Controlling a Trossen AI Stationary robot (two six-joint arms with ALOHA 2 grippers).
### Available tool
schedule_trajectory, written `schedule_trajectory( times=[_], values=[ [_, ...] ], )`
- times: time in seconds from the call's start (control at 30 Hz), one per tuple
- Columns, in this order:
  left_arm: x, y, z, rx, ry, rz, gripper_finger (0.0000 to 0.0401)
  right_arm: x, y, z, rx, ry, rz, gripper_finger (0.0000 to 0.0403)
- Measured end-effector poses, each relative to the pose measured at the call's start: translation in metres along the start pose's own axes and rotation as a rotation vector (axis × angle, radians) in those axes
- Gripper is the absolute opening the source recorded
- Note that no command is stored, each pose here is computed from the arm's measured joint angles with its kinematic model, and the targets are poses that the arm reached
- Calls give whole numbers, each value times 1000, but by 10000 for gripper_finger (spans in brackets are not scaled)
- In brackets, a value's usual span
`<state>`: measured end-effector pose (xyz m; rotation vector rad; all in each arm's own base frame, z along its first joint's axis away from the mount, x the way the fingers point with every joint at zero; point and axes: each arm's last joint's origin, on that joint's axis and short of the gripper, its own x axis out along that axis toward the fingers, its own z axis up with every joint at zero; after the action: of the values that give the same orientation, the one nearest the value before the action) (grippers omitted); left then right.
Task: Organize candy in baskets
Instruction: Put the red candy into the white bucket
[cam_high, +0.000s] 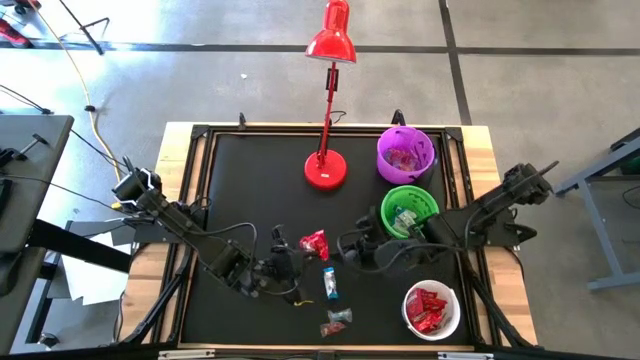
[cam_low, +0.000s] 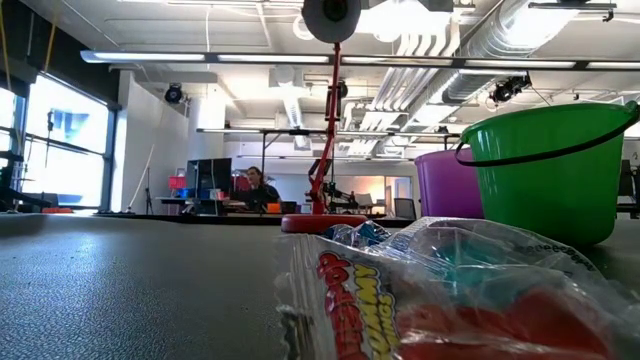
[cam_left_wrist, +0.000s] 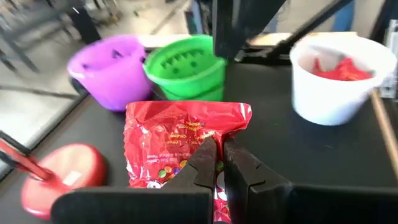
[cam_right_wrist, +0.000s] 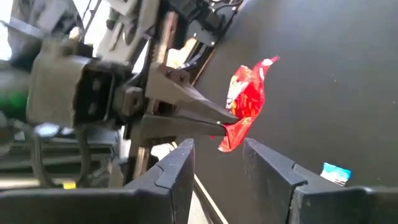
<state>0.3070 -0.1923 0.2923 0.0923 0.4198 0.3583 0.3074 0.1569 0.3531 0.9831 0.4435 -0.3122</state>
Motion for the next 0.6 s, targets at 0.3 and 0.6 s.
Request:
schedule_trajectory(
  times=[0.3, 0.6],
  values=[
    [-2, 0, 1, 67, -34, 60, 0, 8, -5, 15, 69, -33, -20, 133],
    [-3, -3, 13, 115, -116, 75, 0, 14, -10, 29, 98, -51, -37, 133]
  ],
)
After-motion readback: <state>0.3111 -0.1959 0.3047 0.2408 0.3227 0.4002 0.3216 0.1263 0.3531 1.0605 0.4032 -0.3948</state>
